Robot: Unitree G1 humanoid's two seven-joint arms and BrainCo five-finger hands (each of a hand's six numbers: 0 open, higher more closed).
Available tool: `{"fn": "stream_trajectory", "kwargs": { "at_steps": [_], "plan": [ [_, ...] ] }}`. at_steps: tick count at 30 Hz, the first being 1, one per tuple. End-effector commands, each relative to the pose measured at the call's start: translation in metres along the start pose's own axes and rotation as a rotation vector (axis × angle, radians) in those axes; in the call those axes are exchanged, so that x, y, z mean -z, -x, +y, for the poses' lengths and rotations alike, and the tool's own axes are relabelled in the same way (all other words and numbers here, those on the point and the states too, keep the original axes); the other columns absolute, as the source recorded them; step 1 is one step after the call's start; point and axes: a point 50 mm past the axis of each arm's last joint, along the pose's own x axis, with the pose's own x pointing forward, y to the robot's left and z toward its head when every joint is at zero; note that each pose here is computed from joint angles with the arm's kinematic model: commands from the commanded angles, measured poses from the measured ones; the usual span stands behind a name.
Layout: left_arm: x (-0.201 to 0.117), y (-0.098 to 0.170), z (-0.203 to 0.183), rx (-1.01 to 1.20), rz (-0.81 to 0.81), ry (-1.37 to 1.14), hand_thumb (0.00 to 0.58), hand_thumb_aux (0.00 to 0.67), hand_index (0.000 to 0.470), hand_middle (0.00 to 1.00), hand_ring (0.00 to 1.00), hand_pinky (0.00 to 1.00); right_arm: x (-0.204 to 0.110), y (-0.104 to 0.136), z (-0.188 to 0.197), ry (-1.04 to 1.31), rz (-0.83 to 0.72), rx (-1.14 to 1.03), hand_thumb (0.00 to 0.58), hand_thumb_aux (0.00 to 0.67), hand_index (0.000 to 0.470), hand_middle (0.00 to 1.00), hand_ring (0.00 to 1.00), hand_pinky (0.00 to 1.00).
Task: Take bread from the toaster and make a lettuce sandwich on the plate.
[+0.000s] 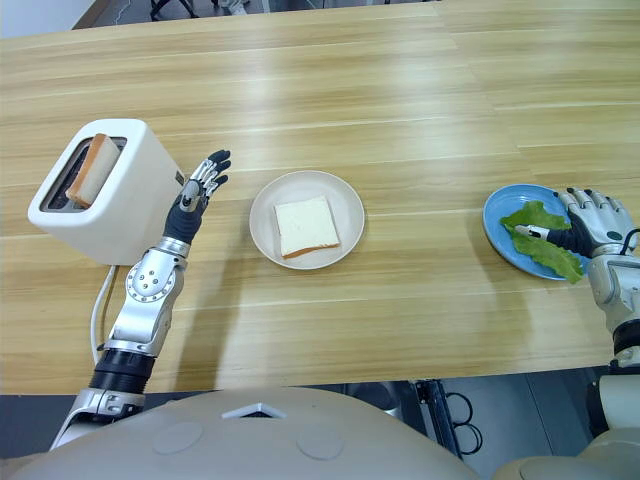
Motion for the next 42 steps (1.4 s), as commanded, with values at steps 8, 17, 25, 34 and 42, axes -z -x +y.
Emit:
{"fn": "stream_trajectory", "kwargs": {
  "at_steps": [8,17,25,34,42],
  "plan": [
    [0.003,0.004,-0.003,0.011,0.023,-0.026,0.0,0.0,0.0,0.0,0.0,0.0,0.0,0.001,0.014,0.035,0.016,-0.082,0.0,0.0,0.0,0.0,0.0,0.0],
    [0.005,0.007,-0.008,0.022,0.036,-0.028,0.0,0.0,0.0,0.0,0.0,0.0,-0.005,-0.001,0.021,0.044,0.015,-0.142,0.0,0.0,0.0,0.0,0.0,0.0],
    [0.005,0.008,-0.006,0.024,0.039,-0.035,0.0,0.0,0.0,0.0,0.0,0.0,-0.011,0.001,0.029,0.055,-0.002,-0.185,0.493,0.41,0.281,0.0,0.0,0.0],
    [0.006,0.01,-0.006,0.024,0.047,-0.039,0.0,0.0,0.0,0.0,0.0,0.0,-0.011,0.001,0.029,0.05,-0.009,-0.18,0.575,0.607,0.417,0.0,0.0,0.0],
    [0.008,0.01,-0.007,0.024,0.053,-0.041,0.0,0.0,0.0,0.0,0.0,0.0,-0.011,0.0,0.024,0.034,-0.02,-0.137,0.579,0.638,0.438,0.0,0.0,0.0]
  ]
}}
